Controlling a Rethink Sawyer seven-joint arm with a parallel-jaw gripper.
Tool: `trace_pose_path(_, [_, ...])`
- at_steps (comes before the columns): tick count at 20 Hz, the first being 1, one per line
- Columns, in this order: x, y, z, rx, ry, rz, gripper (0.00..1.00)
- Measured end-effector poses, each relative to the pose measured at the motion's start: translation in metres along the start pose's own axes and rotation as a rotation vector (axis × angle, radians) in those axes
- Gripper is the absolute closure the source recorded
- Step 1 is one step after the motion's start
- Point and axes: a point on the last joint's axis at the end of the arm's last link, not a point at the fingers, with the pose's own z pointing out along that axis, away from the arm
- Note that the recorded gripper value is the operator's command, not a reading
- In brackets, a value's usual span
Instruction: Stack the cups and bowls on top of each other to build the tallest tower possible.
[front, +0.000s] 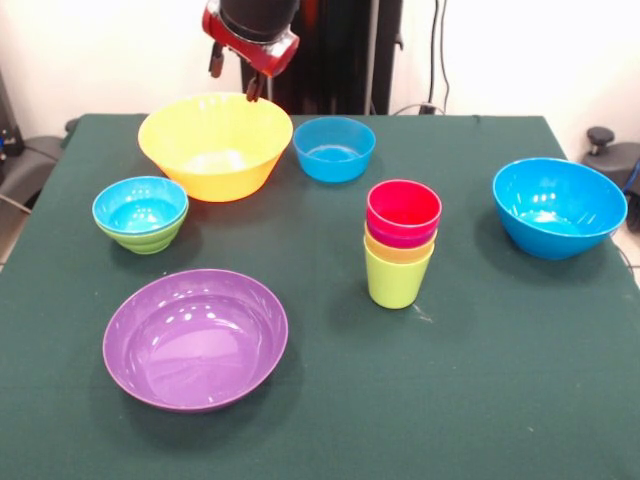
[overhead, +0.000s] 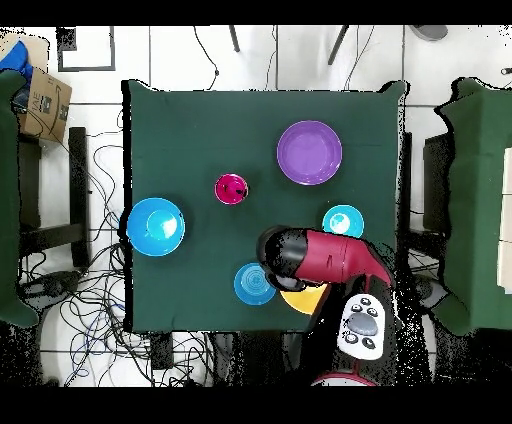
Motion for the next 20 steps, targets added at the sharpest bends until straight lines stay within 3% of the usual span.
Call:
trace_pose_path(9, [0.002, 0.009, -0.008, -0.014, 0.000, 0.087, 0.00])
trace_pose_path(14, [-0.001, 0.027, -0.015, -0.076, -0.036, 0.215, 0.00])
trace_pose_path(20, [-0.013, 0.039, -0.014, -0.163, -0.127, 0.357, 0.00])
